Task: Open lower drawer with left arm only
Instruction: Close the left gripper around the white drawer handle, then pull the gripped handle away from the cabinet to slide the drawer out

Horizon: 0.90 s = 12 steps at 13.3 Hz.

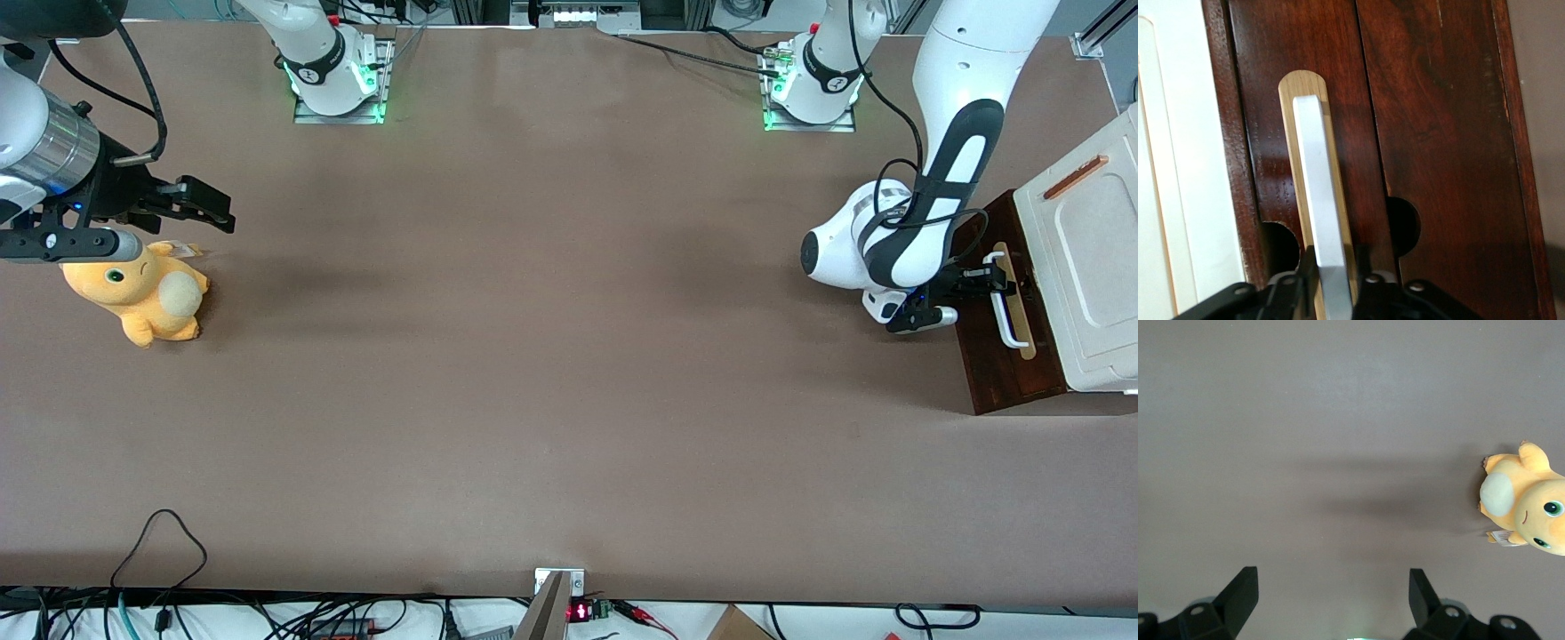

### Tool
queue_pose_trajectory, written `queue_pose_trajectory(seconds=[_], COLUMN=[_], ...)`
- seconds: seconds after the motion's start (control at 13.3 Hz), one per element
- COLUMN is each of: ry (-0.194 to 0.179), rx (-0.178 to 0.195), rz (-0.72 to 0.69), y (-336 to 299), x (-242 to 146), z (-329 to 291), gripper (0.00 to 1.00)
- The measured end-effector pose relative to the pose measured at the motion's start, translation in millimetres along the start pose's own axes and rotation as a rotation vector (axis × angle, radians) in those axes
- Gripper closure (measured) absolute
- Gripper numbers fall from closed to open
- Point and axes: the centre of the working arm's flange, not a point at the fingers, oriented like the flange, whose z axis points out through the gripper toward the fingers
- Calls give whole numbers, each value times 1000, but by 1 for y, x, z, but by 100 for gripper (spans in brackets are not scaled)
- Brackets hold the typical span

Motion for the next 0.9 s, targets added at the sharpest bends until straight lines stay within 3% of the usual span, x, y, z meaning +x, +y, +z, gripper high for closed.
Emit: queue_pose_trajectory(seconds=[0.15, 0.9], ry=[1, 11], rx=[1, -1], rz=[-21, -39], y=[0, 1], x=[0, 1], z=[-1, -6], gripper=[81, 81])
